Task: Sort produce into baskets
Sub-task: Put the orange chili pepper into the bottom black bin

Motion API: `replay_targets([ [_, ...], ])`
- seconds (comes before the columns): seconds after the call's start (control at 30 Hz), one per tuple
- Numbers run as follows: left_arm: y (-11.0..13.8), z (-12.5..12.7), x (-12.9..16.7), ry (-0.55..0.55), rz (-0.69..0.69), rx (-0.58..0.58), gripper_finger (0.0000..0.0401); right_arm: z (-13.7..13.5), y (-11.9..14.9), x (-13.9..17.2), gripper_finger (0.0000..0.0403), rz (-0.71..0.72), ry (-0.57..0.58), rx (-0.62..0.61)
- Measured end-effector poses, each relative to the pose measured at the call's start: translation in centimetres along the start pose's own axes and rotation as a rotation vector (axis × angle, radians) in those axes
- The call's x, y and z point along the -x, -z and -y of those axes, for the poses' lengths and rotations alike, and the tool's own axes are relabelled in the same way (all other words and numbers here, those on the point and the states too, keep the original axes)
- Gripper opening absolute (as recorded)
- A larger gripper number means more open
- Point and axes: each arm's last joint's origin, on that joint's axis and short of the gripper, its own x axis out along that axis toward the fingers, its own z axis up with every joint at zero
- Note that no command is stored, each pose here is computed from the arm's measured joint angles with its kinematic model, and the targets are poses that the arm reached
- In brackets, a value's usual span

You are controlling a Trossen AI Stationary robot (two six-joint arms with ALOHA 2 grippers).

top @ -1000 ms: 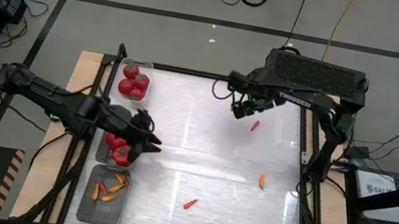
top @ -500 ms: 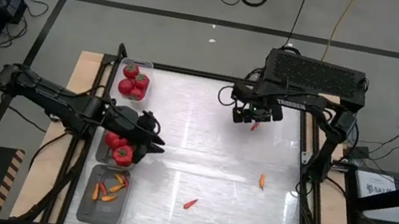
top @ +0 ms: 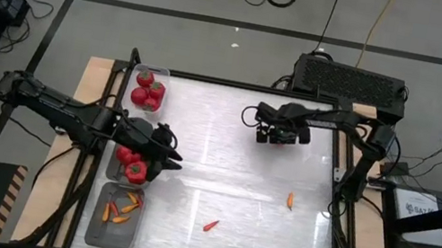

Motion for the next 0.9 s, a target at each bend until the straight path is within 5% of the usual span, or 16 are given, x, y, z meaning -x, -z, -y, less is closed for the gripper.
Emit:
replay_targets([
  [0.3, 0.0, 0.0, 0.0, 0.000, 0.000, 0.001, 0.0154, -0.4, 0.5, 0.2, 0.0015, 0.021, 0.001, 0.011],
  [0.47, 0.0, 0.1, 0.1, 0.016, -0.004, -0.003, 0.0154, -0.8, 0.9, 1.9, 0.0006, 0.034, -0.050, 0.036],
  [0.67, -0.2, -0.3, 0.7, 0.052, -0.018, -0.024, 0.0154, -2.5, 2.4, 6.3, 0.0007, 0.123, -0.249, 0.068],
  [0.9, 0.4, -1.4, 2.6, -0.009, -0.083, -0.070, 0.0154, -8.1, 8.8, 10.5, 0.0007, 0.260, -0.718, 0.142],
])
